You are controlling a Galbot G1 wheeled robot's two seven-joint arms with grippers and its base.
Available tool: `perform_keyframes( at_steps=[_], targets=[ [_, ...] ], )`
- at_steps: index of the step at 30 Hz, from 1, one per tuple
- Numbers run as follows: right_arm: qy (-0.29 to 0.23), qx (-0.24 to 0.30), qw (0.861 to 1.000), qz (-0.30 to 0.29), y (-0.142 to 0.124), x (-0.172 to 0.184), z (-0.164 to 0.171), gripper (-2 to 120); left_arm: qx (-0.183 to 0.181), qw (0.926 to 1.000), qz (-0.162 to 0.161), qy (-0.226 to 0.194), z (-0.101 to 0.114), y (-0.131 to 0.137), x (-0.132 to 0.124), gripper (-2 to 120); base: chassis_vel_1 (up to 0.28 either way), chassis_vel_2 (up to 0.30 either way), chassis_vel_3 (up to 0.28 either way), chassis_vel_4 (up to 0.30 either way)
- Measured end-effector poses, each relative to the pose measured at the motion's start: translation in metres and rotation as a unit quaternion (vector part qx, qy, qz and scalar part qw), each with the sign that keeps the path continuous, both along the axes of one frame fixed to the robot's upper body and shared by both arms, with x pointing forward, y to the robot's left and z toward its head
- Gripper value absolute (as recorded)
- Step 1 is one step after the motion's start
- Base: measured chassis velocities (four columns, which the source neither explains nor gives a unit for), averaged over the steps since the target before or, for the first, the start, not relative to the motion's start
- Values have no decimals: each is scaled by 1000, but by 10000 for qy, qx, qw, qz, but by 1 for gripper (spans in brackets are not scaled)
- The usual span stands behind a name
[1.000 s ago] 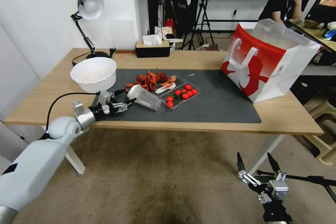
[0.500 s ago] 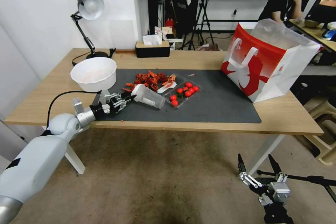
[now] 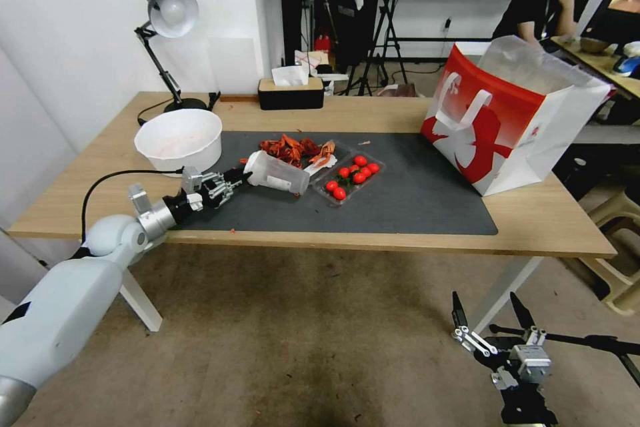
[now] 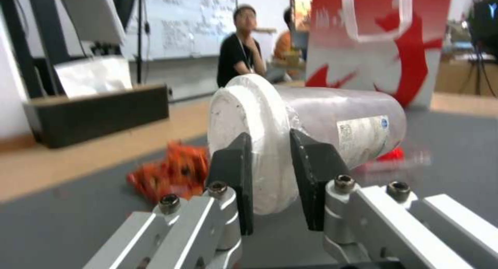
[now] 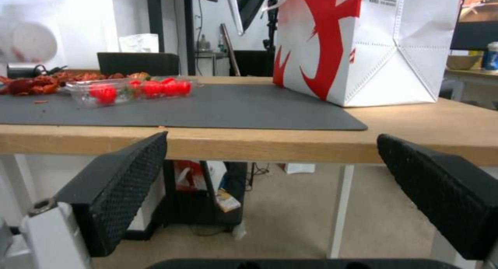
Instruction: Pick up the trash from the table and place it into the takeout bag.
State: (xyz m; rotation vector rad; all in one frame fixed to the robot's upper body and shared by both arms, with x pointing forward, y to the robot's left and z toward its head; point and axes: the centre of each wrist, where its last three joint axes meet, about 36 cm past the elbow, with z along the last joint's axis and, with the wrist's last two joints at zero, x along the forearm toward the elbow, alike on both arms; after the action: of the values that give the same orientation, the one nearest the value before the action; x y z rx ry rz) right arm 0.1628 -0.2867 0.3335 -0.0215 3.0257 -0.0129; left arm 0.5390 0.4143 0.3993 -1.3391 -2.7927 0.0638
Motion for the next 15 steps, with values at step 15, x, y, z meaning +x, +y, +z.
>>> perform_keyframes(
  at_steps=[15],
  targets=[
    [-9,7,10000,-5,6,-1,1,100,-837,9939,421,-582,62,-62,15,17,0,0,0,0]
  ],
)
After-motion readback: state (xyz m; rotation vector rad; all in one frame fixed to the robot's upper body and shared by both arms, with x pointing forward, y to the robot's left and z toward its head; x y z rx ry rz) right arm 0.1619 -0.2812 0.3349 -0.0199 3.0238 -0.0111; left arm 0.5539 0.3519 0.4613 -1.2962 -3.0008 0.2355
